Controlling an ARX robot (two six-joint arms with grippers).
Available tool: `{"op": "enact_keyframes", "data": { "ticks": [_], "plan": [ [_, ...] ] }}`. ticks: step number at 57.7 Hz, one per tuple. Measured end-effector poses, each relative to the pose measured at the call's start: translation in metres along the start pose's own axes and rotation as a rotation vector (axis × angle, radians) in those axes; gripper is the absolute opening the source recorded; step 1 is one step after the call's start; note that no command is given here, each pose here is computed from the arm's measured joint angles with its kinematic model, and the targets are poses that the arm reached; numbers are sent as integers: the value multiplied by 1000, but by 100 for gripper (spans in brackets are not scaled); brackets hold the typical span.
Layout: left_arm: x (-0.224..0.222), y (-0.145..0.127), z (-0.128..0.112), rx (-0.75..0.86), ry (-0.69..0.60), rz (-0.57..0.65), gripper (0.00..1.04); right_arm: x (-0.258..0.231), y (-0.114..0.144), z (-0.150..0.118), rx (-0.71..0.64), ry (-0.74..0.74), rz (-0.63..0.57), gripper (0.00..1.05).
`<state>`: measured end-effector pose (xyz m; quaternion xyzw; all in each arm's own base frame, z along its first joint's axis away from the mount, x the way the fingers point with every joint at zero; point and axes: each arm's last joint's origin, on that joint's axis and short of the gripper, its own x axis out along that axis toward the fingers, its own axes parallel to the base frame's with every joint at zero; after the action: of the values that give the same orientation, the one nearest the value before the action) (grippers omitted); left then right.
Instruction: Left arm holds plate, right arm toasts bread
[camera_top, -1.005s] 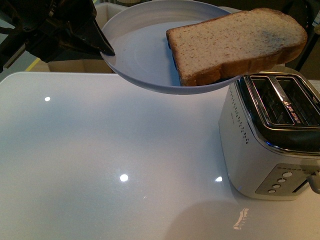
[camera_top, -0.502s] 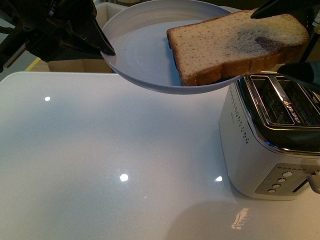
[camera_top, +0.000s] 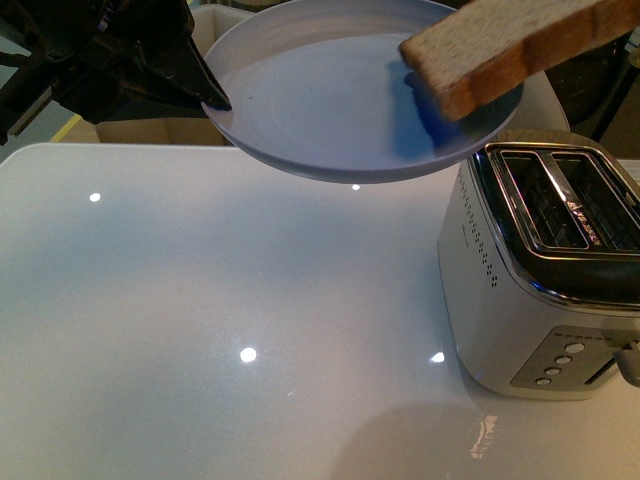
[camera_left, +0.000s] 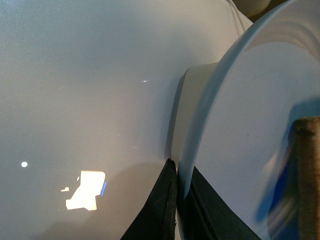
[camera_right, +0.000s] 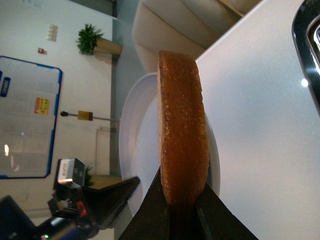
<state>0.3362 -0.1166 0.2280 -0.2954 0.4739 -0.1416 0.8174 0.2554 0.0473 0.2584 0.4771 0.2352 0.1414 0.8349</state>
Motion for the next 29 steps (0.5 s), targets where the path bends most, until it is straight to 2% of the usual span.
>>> {"op": "enact_keyframes", "data": {
  "ticks": [8,12,20,29],
  "plan": [
    [0,0,0,0,0,0,3,-17,13,21,-52,-104,-17,3],
    [0,0,0,0,0,0,3,-24,20,32,-134,-162,-47,3],
    [0,0,0,0,0,0,3,-30,22,46,-385,-254,-162,3],
    [0,0,0,0,0,0,3,-17,5,48,-611,-228,-278,3]
  ]
}}
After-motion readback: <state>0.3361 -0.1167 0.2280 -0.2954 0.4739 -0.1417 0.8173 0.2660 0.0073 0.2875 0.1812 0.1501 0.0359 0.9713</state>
